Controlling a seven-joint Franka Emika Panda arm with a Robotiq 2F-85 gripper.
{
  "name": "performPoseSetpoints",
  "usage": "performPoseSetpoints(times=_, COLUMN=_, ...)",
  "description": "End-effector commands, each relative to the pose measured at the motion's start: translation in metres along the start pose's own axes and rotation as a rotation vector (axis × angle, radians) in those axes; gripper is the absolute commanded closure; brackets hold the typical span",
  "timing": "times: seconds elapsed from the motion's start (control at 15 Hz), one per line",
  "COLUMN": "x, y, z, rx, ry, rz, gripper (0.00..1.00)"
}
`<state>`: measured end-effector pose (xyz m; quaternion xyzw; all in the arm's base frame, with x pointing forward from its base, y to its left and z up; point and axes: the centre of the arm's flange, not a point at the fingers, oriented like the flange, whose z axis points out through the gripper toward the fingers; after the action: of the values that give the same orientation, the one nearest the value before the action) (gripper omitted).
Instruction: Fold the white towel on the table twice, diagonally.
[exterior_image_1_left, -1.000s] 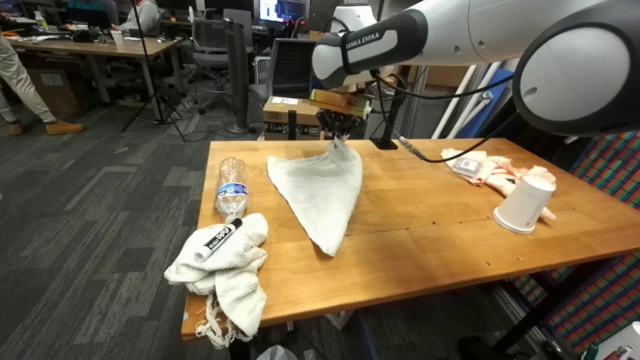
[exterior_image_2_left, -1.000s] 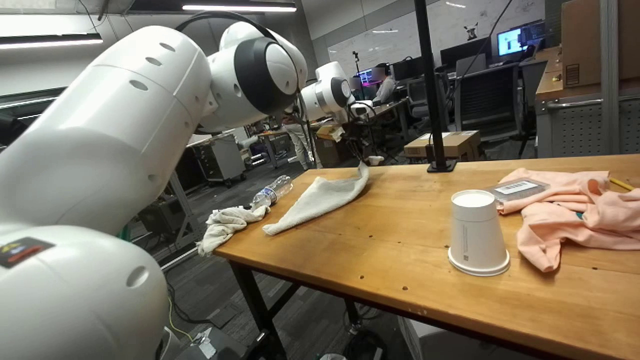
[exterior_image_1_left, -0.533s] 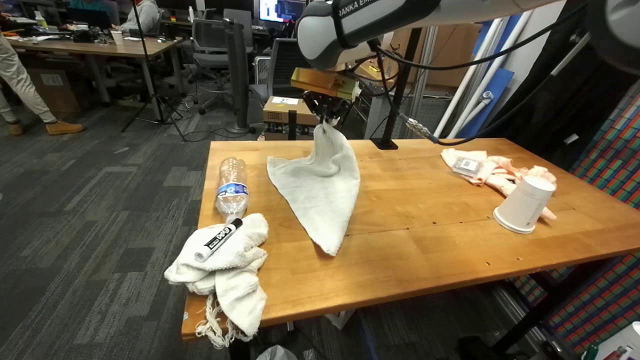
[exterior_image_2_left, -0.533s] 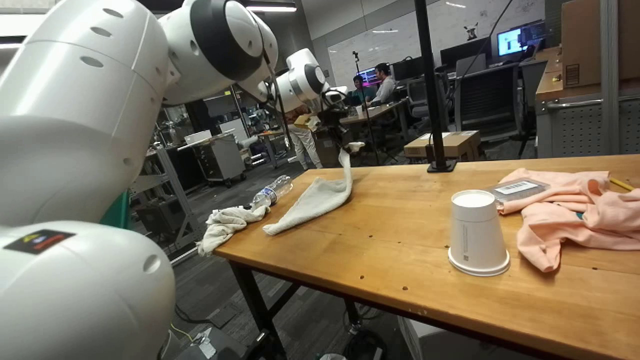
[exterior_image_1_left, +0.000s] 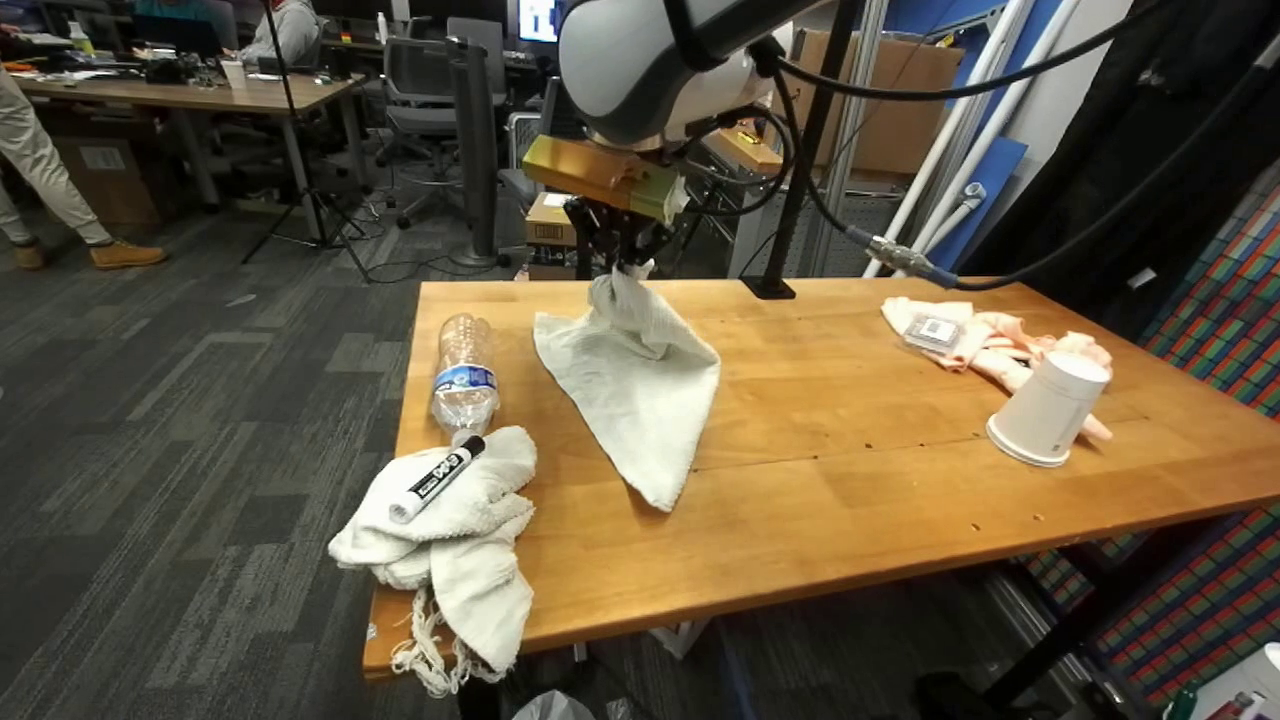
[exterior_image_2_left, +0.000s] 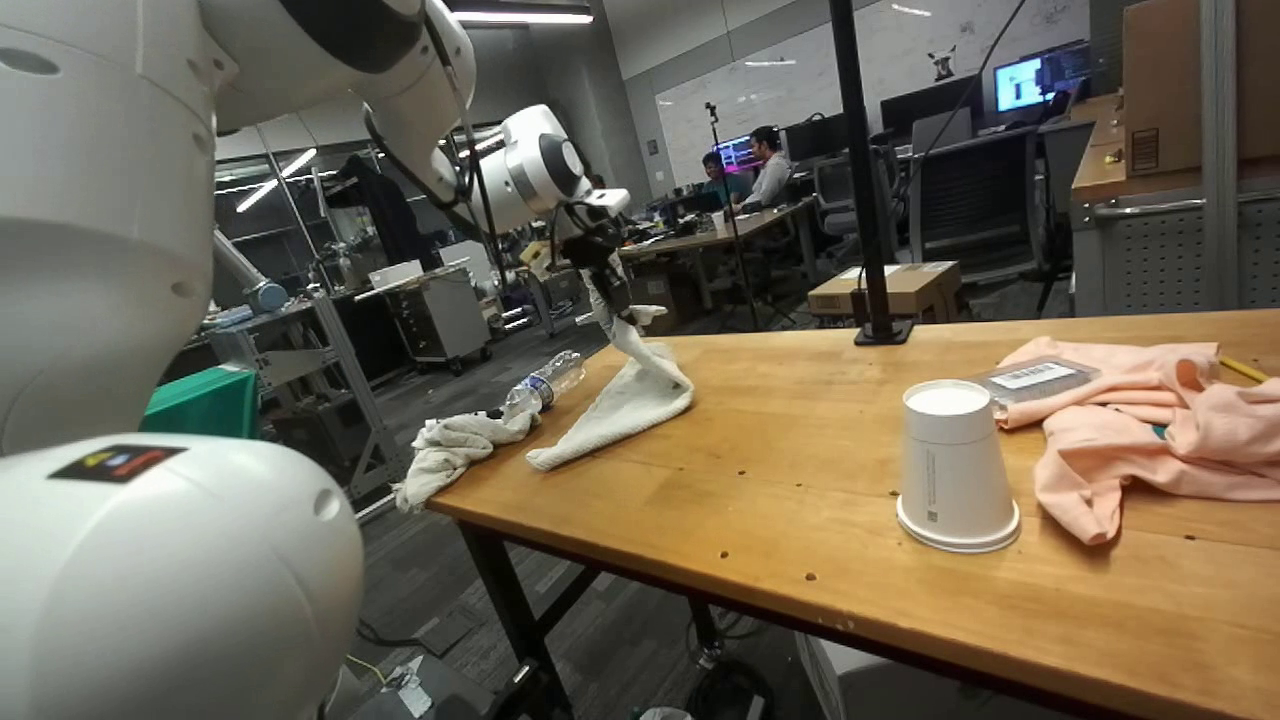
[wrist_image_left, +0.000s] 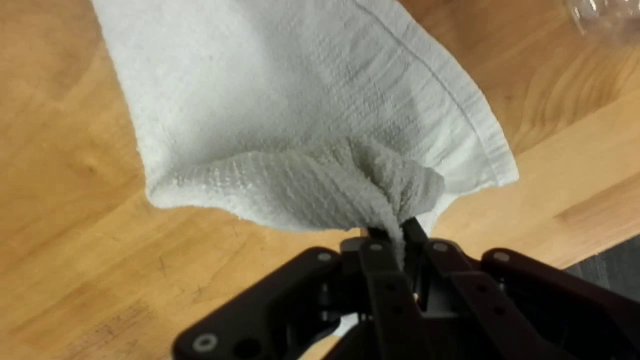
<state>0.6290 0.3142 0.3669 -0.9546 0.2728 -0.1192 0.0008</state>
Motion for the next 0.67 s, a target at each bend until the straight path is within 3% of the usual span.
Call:
performPoseSetpoints(times=0.0, x=-0.063, y=0.058, z=-0.012, rx=0.013, ry=0.025, rz=0.011, gripper=0.96)
performPoseSetpoints(times=0.6, x=-0.130, y=0.126, z=-0.021, rx=-0.008, ry=0.000, rz=0.071, gripper=0.96)
